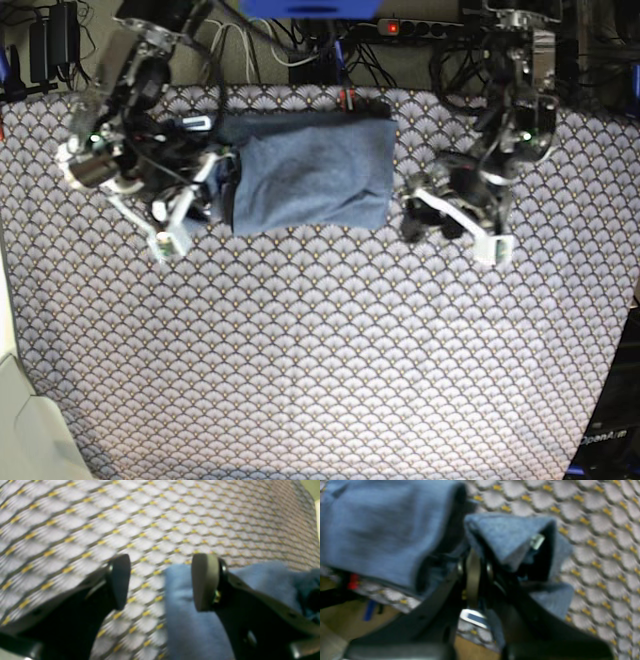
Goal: Fold the T-shirt properly
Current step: 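Fold the strip end over onto the middle with the right gripper, then press and flatten the folded bundle with the right gripper, then grasp the bundle with both grippers and rotate it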
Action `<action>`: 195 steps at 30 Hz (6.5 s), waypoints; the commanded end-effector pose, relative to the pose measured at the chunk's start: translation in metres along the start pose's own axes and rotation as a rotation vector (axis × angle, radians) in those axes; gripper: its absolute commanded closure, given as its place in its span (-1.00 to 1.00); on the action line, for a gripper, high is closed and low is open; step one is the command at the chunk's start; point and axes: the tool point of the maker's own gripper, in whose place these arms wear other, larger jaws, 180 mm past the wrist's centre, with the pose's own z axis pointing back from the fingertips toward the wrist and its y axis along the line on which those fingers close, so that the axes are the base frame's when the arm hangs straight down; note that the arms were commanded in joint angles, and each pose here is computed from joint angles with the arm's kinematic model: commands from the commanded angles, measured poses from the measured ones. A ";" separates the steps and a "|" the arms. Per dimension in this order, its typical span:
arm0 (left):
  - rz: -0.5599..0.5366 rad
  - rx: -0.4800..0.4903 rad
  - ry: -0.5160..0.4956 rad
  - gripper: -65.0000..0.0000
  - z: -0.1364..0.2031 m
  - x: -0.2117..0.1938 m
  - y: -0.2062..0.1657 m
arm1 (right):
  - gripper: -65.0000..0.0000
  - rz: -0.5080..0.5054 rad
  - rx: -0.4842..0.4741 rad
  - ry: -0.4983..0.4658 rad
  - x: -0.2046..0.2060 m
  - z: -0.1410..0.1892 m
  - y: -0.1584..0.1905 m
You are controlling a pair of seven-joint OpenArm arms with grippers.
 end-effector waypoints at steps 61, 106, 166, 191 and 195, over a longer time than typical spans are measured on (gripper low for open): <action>-0.020 0.235 -0.014 -0.17 0.034 0.016 0.107 | 0.90 0.423 0.573 -0.047 0.055 -0.059 0.199; 0.022 0.313 0.025 -0.15 0.061 -0.009 0.132 | 1.00 0.366 0.438 -0.141 0.026 -0.025 0.142; -0.011 0.134 0.201 0.99 0.053 -0.070 0.051 | 1.00 0.404 0.134 -0.315 0.112 -0.006 0.006; -0.044 -0.056 0.478 0.99 0.035 -0.155 -0.015 | 1.00 0.243 0.121 -0.117 0.003 -0.017 -0.018; -0.040 -0.083 0.503 0.99 0.025 -0.165 -0.027 | 1.00 0.223 0.141 -0.107 -0.006 -0.019 -0.010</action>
